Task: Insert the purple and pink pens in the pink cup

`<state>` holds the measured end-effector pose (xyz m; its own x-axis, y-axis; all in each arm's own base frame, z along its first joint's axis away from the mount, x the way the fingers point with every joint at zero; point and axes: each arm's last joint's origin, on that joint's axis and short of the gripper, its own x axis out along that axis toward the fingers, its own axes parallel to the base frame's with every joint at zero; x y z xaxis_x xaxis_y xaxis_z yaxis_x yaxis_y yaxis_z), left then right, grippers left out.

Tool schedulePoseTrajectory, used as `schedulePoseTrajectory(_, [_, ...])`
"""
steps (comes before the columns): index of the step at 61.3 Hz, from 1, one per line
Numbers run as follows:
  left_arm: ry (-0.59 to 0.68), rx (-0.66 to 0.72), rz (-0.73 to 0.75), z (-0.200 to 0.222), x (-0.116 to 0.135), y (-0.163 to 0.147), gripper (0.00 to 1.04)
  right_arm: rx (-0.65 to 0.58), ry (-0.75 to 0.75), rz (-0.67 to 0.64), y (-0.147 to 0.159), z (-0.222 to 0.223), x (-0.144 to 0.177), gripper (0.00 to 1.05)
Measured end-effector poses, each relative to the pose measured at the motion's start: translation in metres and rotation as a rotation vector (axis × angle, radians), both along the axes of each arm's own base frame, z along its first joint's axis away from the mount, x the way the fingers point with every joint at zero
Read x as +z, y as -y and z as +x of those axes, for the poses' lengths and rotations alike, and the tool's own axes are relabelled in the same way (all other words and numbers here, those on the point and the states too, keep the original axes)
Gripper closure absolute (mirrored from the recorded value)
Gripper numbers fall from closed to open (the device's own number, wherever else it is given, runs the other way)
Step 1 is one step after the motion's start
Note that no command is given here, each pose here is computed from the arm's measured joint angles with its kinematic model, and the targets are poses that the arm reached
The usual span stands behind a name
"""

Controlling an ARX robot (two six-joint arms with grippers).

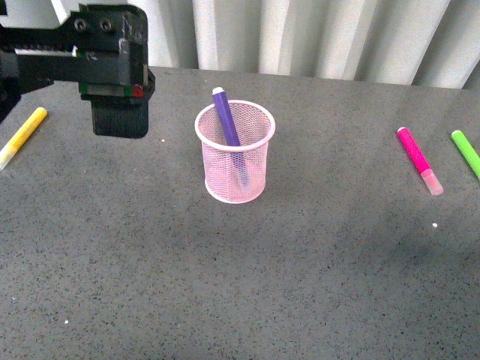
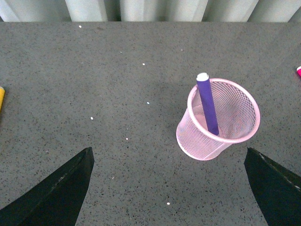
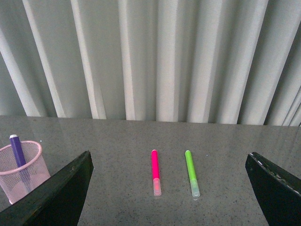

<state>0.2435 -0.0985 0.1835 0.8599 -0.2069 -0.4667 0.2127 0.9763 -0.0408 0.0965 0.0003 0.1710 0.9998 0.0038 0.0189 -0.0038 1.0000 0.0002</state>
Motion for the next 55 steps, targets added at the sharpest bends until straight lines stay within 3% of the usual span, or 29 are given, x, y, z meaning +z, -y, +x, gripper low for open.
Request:
schedulePoseTrajectory(8, [0.290,0.163,0.029,-0.011,-0.019,-0.013,0.28,-0.002,0.000,0.000,0.000,0.000,0.000,0.07])
schedulePoseTrajectory(15, [0.460,0.215,-0.026,-0.028,-0.010,-0.035,0.48,-0.004,0.000,0.000,0.000,0.000,0.000,0.07])
schedulePoseTrajectory(33, [0.460,0.212,-0.017,-0.064,-0.024,-0.066,1.00,-0.003,0.000,0.000,0.000,0.000,0.000,0.07])
schedulePoseTrajectory(55, [0.475,0.217,-0.018,-0.094,-0.021,-0.086,1.01,-0.003,0.000,0.000,0.000,0.000,0.000,0.07])
